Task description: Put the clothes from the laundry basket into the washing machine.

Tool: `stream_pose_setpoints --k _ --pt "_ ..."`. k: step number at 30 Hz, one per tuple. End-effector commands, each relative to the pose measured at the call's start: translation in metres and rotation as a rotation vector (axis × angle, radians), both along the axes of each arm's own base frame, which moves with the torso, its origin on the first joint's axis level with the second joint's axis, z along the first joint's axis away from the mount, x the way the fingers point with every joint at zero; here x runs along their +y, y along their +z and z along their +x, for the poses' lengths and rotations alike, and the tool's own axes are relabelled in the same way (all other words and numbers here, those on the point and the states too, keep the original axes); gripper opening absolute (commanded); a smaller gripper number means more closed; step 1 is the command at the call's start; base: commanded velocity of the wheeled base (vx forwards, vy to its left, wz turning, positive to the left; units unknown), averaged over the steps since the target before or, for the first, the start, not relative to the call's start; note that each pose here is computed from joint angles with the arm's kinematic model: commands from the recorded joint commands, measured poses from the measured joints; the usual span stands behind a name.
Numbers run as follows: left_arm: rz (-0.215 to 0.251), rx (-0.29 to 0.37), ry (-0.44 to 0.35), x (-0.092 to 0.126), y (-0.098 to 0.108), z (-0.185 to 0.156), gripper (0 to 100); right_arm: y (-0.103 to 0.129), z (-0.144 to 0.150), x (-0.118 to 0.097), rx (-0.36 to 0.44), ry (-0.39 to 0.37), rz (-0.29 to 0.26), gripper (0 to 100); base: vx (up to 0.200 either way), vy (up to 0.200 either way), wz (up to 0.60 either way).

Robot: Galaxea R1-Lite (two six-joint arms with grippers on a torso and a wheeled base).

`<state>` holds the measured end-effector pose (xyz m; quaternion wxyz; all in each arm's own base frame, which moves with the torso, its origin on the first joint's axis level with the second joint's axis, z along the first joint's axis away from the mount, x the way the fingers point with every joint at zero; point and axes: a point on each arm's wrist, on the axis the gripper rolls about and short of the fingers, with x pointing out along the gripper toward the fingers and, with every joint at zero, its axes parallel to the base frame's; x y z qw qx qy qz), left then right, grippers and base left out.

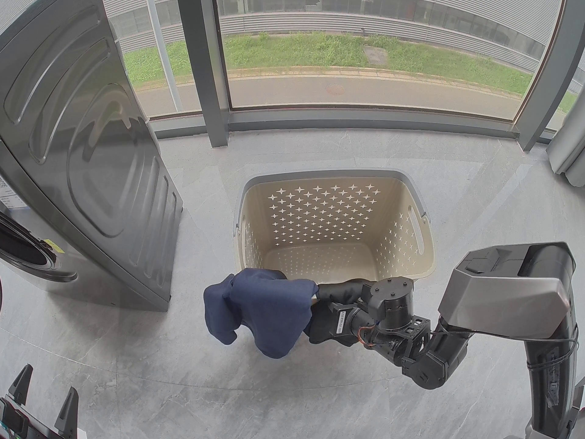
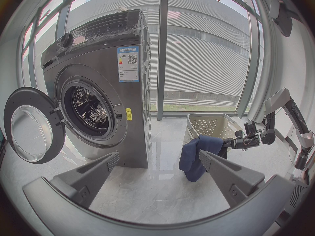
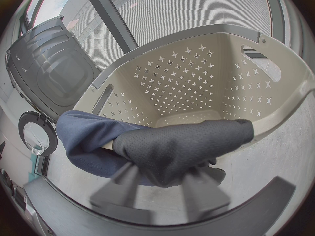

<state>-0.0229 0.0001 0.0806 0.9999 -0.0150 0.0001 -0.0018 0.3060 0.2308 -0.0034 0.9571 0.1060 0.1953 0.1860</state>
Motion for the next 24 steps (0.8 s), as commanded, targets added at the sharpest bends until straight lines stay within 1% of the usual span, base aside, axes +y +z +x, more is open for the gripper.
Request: stream_pose_setpoints --k 1,4,7,9,10,14,15,17,18,19,20,21,22,24 --pt "-0.001 0.0 0.001 0.0 -0.005 0.0 100 0.003 -0.003 0.003 -0.005 0.01 0.006 0 0.0 0.0 0.0" --pt "-0.004 0.0 0.002 0.0 -0.005 0.0 100 0.005 -0.005 0.003 -0.006 0.013 0.006 0 0.0 0.0 0.0" --pt "-0.004 0.0 0.002 0.0 -0.005 0.0 100 0.017 -0.012 -0.001 -0.017 0.016 0.015 0 0.0 0.0 0.0" --pt "-0.004 0.0 0.002 0.0 -0.005 0.0 100 0.017 -0.012 -0.001 -0.017 0.016 0.015 0 0.0 0.0 0.0" --pt "-0.004 0.0 0.002 0.0 -0.005 0.0 100 0.033 -0.02 -0.008 -0.031 0.014 0.026 0 0.0 0.0 0.0" --pt "-0.002 0.0 0.002 0.0 -0.005 0.0 100 0.067 -0.038 -0.022 -0.073 0.015 0.055 0 0.0 0.0 0.0" --pt "-0.002 0.0 0.002 0.0 -0.005 0.0 100 0.071 -0.04 -0.024 -0.079 0.015 0.059 0 0.0 0.0 0.0" --pt "-0.002 0.0 0.002 0.0 -0.005 0.0 100 0.094 -0.055 -0.033 -0.112 0.022 0.086 0 0.0 0.0 0.0" --pt "-0.002 0.0 0.002 0.0 -0.005 0.0 100 0.102 -0.06 -0.037 -0.126 0.023 0.098 0 0.0 0.0 0.0" --pt "-0.002 0.0 0.002 0.0 -0.005 0.0 100 0.102 -0.06 -0.037 -0.126 0.023 0.098 0 0.0 0.0 0.0" --pt "-0.002 0.0 0.002 0.0 -0.005 0.0 100 0.117 -0.07 -0.045 -0.157 0.03 0.124 0 0.0 0.0 0.0" --pt "-0.002 0.0 0.002 0.0 -0.005 0.0 100 0.126 -0.077 -0.05 -0.175 0.035 0.138 0 0.0 0.0 0.0" --pt "-0.002 0.0 0.002 0.0 -0.005 0.0 100 0.133 -0.083 -0.054 -0.194 0.038 0.146 0 0.0 0.0 0.0" --pt "0.001 0.0 0.002 0.0 -0.005 0.0 100 0.152 -0.097 -0.063 -0.253 0.073 0.165 0 0.0 0.0 0.0"
